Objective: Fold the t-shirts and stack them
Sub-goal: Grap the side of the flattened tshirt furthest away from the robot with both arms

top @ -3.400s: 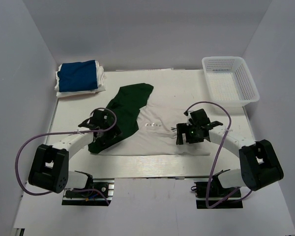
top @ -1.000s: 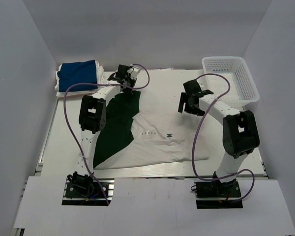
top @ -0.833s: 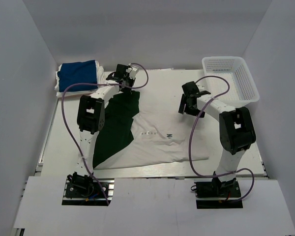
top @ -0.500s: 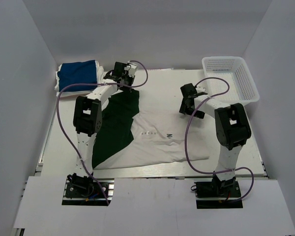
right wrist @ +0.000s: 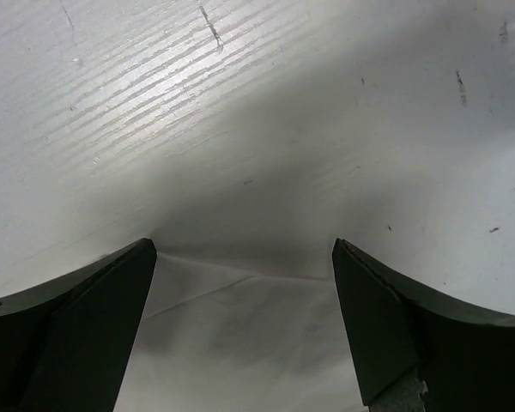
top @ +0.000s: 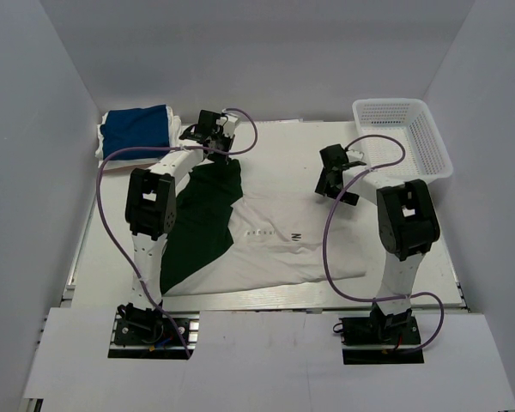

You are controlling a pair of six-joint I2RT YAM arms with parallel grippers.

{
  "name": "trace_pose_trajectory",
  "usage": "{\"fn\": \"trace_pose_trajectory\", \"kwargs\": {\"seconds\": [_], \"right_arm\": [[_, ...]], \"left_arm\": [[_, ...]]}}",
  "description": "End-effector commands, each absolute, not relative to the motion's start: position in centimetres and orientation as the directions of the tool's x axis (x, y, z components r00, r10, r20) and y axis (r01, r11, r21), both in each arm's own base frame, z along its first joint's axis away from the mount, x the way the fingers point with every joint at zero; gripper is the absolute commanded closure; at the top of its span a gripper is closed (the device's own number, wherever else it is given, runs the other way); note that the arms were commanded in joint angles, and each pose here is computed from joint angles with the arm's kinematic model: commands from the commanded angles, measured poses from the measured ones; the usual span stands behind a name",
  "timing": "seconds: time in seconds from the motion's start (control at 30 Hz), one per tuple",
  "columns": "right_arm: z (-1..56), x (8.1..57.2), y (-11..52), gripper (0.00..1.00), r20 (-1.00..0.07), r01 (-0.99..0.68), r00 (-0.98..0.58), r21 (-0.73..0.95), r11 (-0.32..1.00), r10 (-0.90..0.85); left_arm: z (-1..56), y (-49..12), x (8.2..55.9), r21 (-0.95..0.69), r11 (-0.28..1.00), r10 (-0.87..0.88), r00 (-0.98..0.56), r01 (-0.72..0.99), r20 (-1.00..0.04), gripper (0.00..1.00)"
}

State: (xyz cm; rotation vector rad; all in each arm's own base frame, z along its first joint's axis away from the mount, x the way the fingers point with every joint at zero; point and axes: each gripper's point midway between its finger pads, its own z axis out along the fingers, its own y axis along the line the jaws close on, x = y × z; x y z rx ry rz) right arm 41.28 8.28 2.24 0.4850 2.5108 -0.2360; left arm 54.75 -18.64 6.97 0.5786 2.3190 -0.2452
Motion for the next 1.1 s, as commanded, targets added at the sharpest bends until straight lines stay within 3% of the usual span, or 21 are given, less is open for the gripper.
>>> {"fn": "trace_pose_trajectory", "kwargs": {"seconds": [0.0, 0.07, 0.2, 0.23, 0.3, 0.33, 0.43, 0.67, 0.83, 0.97, 1.0, 1.07], "right_arm": [[0.8, 41.5, 8.7, 0.11, -0.546, 0.388, -0.776, -0.018, 0.921, 0.316], [0.6, 41.7, 9.3, 0.15, -0.529, 0.373, -0.785, 0.009, 0.928, 0.321], [0.1, 41.0, 9.6, 0.36, -0.505, 0.364, -0.800, 0.017, 0.931, 0.323], [0.6, 41.0, 9.5, 0.50, -0.512, 0.364, -0.795, 0.023, 0.931, 0.324], [1.0, 40.8, 9.1, 0.66, -0.521, 0.369, -0.791, 0.012, 0.929, 0.321], [1.5, 40.8, 9.1, 0.80, -0.532, 0.367, -0.784, 0.016, 0.930, 0.319], [2.3, 40.4, 8.8, 1.00, -0.552, 0.365, -0.773, 0.015, 0.931, 0.312], [4.7, 40.3, 9.3, 1.00, -0.592, 0.309, -0.756, 0.052, 0.950, 0.278], [6.7, 41.1, 9.4, 1.00, -0.648, 0.258, -0.721, 0.076, 0.963, 0.244], [7.9, 40.8, 11.2, 1.00, -0.671, 0.076, -0.730, 0.112, 0.991, 0.132], [7.7, 40.6, 11.3, 0.69, -0.662, 0.059, -0.741, 0.105, 0.993, 0.114], [7.4, 40.3, 11.4, 0.68, -0.629, 0.041, -0.772, 0.099, 0.994, 0.094]], "left_arm": [[12.3, -18.9, 54.5, -0.008, 0.876, 0.311, -0.578, 0.483, -0.754, 1.00], [12.3, -18.9, 54.5, -0.008, 0.876, 0.311, -0.578, 0.483, -0.754, 1.00], [13.1, -18.8, 54.1, -0.015, 0.878, 0.303, -0.582, 0.478, -0.754, 1.00], [13.7, -18.8, 54.1, -0.013, 0.878, 0.301, -0.575, 0.478, -0.761, 1.00], [13.9, -18.5, 53.7, -0.009, 0.882, 0.303, -0.580, 0.472, -0.756, 1.00], [13.9, -18.2, 53.0, -0.013, 0.888, 0.297, -0.595, 0.459, -0.747, 1.00], [13.2, -17.3, 51.6, -0.013, 0.906, 0.277, -0.618, 0.422, -0.736, 1.00], [17.1, -16.5, 48.4, 0.008, 0.922, 0.230, -0.532, 0.388, -0.815, 1.00], [18.6, -16.9, 47.1, -0.063, 0.928, 0.153, -0.530, 0.367, -0.834, 1.00], [17.9, -16.1, 45.5, -0.067, 0.935, 0.150, -0.562, 0.348, -0.814, 1.00], [18.5, -16.4, 45.6, -0.073, 0.931, 0.143, -0.538, 0.359, -0.831, 1.00], [18.1, -16.5, 45.3, -0.086, 0.929, 0.137, -0.549, 0.360, -0.825, 1.00]]}}
